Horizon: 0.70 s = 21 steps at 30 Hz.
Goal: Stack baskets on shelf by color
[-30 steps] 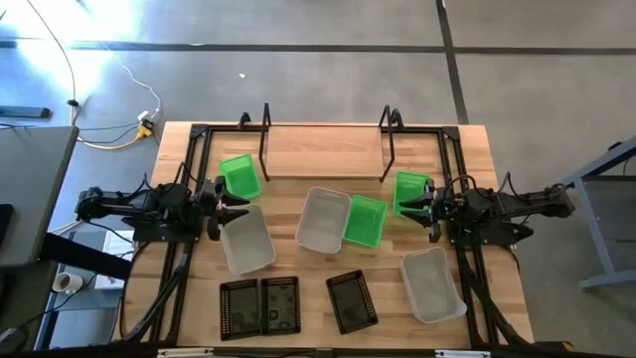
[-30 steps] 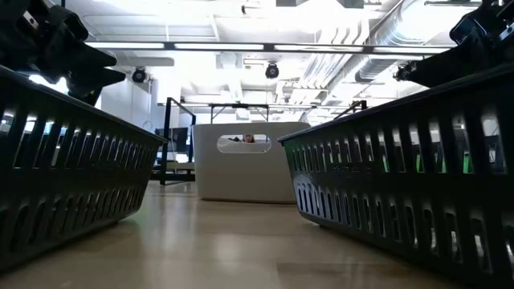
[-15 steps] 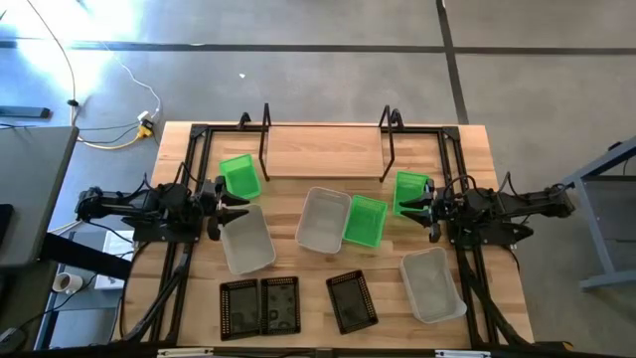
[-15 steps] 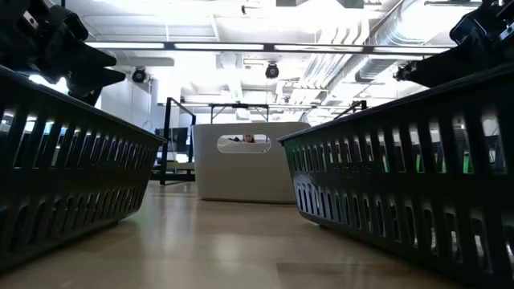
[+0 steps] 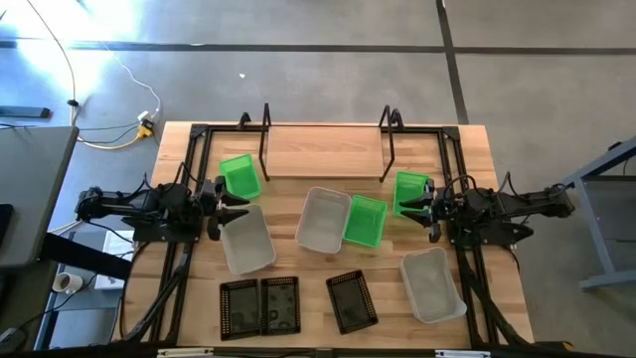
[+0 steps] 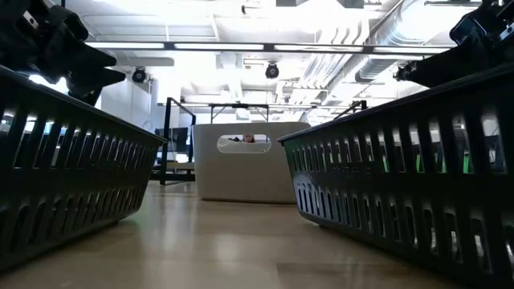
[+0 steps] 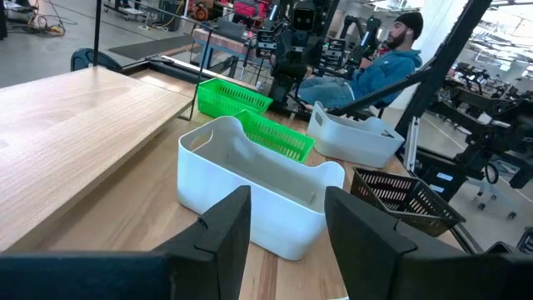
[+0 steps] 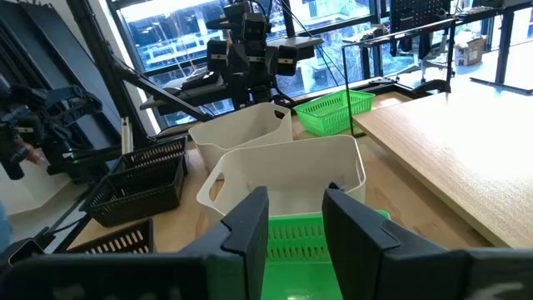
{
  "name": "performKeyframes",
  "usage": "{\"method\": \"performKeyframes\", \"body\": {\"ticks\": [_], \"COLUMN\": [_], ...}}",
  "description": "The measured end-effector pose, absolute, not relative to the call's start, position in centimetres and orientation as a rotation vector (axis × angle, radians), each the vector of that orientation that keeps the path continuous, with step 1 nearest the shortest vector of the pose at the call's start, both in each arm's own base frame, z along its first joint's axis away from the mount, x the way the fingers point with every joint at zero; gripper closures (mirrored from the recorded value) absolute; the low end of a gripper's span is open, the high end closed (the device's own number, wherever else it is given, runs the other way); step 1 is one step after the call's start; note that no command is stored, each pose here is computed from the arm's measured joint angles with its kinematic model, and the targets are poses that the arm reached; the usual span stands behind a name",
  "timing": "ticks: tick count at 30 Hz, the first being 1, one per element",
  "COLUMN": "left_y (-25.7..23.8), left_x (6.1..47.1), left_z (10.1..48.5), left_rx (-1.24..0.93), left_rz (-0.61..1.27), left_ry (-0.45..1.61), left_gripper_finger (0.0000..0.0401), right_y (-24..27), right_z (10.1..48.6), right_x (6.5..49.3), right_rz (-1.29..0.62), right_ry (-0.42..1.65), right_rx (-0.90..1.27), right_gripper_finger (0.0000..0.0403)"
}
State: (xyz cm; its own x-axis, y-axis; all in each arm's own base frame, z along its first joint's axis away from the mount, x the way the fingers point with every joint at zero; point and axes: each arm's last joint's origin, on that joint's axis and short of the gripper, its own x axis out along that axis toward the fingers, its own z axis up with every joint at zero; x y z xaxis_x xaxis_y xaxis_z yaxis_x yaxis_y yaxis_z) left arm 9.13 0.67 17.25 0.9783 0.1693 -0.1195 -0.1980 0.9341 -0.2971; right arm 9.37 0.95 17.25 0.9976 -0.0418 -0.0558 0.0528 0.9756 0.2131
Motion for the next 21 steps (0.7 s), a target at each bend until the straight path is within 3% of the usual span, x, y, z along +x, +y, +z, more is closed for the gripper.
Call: {"method": "performKeyframes", "body": {"ticks": [21], "left_y": [0.76], "left_x": [9.11], "left_z": [17.25], "left_rx": [-0.301], "left_rz": [0.218], "left_ry": [0.088], "left_gripper_finger": [0.0256], "right_y": [0.95], "right_z": [17.24], "right_x": [9.37], "right_rz": [-0.048], "right_ry": [0.051], "right_rx": [0.216], "right_gripper_finger": [0.03]}}
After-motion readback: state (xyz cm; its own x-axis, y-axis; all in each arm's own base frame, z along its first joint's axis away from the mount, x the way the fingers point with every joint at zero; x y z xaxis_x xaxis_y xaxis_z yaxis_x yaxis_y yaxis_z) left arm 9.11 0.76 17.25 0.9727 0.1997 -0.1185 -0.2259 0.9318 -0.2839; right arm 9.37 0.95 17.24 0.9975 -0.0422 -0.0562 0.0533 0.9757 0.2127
